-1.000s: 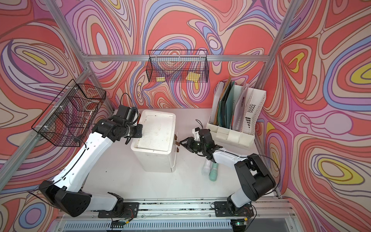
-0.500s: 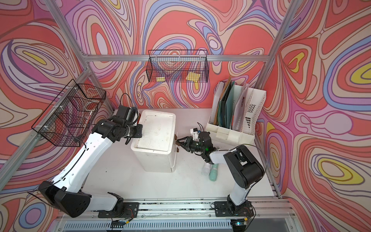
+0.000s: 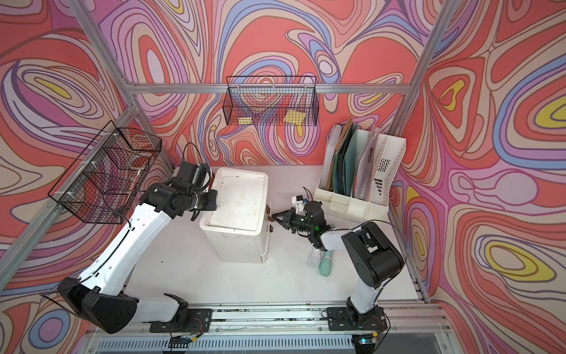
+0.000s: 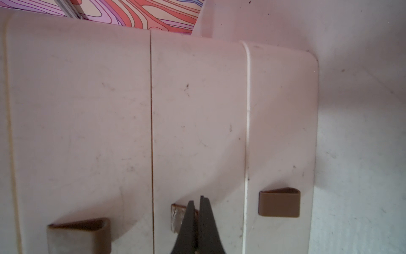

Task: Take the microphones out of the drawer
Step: Open the drawer in the storage box.

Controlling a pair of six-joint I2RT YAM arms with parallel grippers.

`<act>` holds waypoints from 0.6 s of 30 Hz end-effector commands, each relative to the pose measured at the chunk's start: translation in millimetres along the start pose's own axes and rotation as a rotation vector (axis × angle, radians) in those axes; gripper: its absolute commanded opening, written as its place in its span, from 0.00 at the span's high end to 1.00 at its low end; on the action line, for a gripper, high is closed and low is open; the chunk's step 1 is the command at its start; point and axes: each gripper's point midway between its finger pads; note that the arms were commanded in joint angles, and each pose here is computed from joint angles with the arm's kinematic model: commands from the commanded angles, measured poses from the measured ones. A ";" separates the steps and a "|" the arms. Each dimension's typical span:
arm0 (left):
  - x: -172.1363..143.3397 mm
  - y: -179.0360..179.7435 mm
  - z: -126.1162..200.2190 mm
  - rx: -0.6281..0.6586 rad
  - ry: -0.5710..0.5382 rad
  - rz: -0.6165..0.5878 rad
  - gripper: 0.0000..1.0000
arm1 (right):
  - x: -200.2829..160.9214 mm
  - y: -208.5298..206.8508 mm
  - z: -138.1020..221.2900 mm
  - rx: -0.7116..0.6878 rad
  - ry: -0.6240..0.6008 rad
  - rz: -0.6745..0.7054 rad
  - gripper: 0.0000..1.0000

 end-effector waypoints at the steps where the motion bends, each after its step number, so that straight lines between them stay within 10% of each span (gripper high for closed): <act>1: -28.0 -8.9 -5.0 -0.048 0.097 -0.031 1.00 | 0.5 6.7 9.2 0.003 -0.007 0.036 1.00; 18: -30.6 -3.0 -5.0 -0.018 0.094 -0.039 1.00 | 34.6 -21.3 80.5 -0.276 -0.104 0.058 1.00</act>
Point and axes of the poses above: each gripper's point midway between its finger pads, its own z axis back along the fingers, its own y axis along the line the jaws close on, x = y × z, and after that the axes turned 3 degrees about -z, right-handed
